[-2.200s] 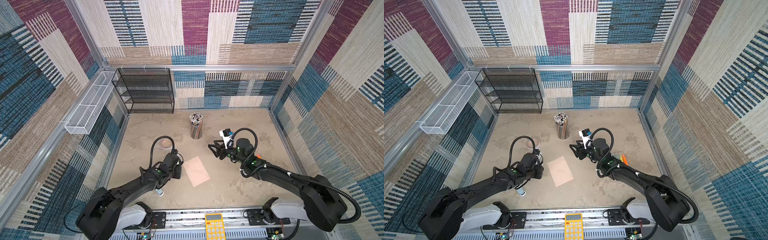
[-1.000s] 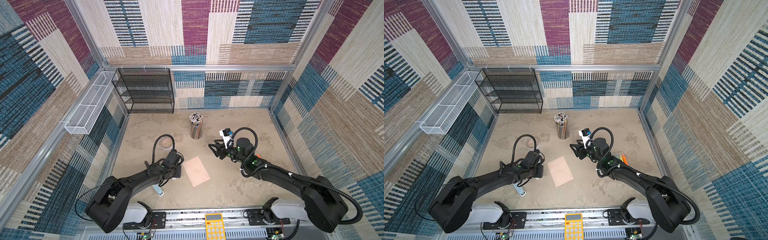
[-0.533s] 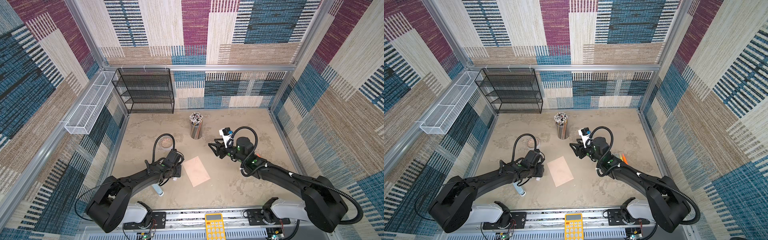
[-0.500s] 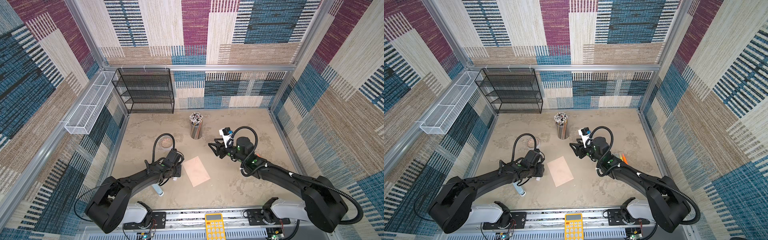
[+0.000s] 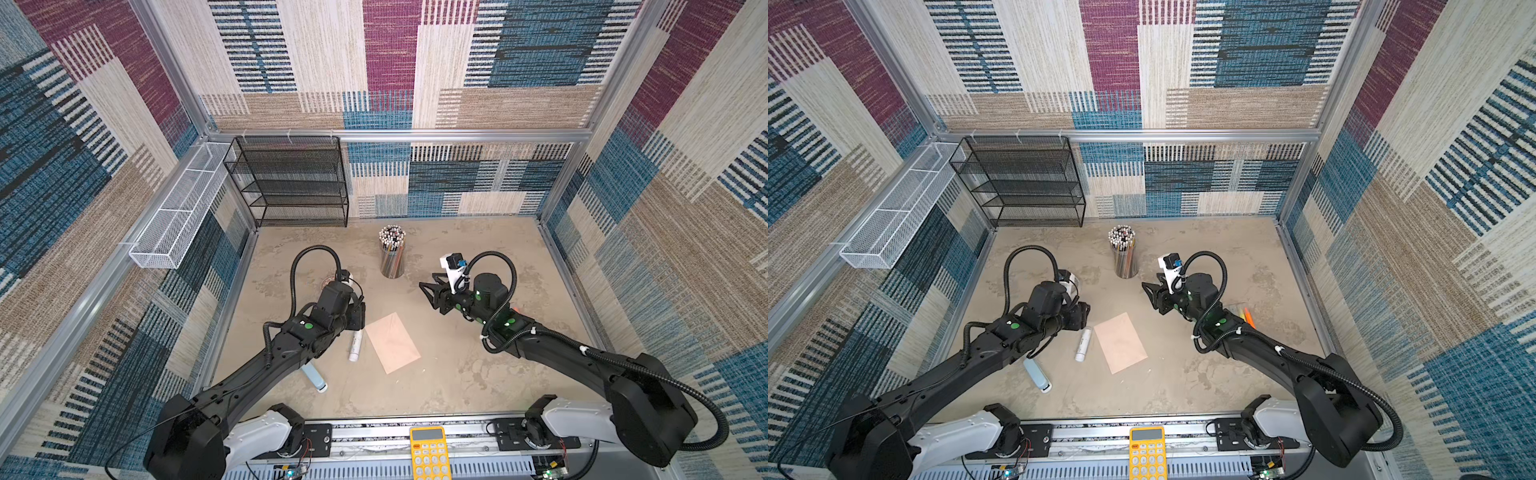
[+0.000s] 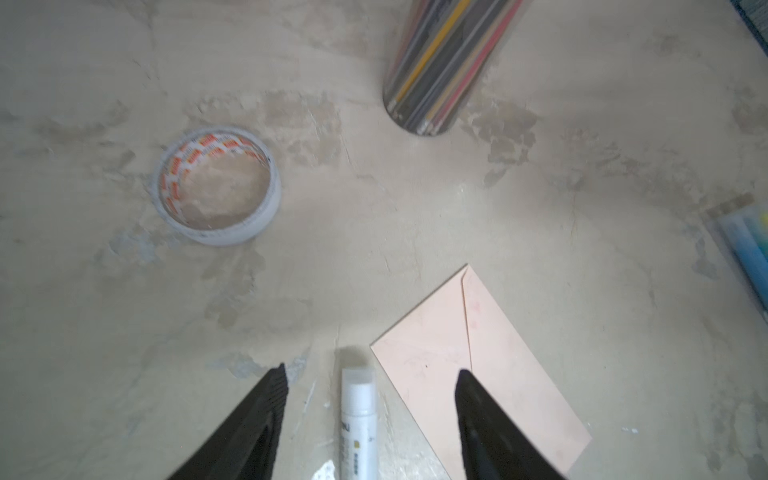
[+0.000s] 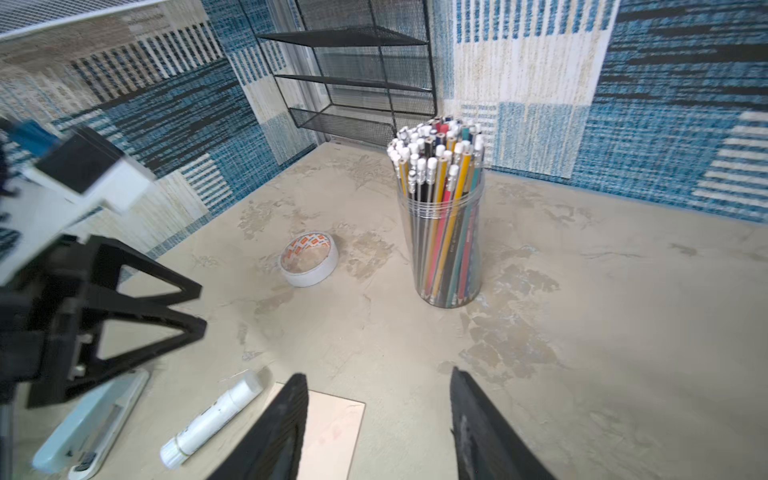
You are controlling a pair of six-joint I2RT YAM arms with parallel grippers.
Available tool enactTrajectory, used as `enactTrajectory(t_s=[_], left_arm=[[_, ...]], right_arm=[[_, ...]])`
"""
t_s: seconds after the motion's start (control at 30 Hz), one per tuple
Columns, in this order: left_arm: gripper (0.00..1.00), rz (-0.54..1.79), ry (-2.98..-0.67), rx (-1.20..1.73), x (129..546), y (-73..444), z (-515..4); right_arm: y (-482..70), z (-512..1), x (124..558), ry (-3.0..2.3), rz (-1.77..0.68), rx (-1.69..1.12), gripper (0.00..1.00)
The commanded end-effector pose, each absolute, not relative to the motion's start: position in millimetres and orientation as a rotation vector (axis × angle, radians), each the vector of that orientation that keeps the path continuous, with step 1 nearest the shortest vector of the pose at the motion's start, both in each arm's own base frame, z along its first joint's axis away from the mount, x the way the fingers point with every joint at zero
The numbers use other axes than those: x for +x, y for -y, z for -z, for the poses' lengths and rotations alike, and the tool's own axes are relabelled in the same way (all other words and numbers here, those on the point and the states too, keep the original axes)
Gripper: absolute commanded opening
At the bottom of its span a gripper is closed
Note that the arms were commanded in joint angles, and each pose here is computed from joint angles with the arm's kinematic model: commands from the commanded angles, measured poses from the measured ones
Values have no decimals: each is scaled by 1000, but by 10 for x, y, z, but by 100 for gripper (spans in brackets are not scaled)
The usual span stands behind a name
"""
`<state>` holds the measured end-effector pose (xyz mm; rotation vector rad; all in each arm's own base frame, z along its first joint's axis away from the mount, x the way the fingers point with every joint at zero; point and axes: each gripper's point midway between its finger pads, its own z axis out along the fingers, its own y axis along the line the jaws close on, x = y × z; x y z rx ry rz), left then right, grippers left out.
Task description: Place the letter into the envelope and seal it
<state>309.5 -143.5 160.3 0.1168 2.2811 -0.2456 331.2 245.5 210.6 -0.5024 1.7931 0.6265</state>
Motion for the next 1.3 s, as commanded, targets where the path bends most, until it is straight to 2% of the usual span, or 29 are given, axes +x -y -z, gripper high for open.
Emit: enactTrajectory(t_s=[0.0, 0.13, 0.27, 0.53, 0.93, 1.07, 1.27], left_arm=[[68, 177, -2122, 95, 3372, 1262, -1957], [68, 147, -2027, -6, 3633, 962, -2142], [68, 102, -1935, -117, 3774, 614, -2238], [69, -71, -1850, -290, 3691, -68, -2062], [68, -232, -1827, -415, 3441, -507, -1661], [69, -266, -1845, -434, 3406, -619, -1482], [68, -258, -1821, -428, 3473, -718, -1261]], right_arm=[[-2219, -2229, 3499, -1724, -446, -427, 59], [-1779, -2281, 3676, -1684, -284, -292, 60], [-1116, -2301, 3774, -1642, -109, -73, 61], [-127, -2237, 3608, -1531, 230, 212, 66], [208, -1768, 3549, -1541, 264, 257, 70], [168, -1682, 3507, -1508, 225, 208, 72], [66, -1591, 3680, -1570, 176, 128, 71]])
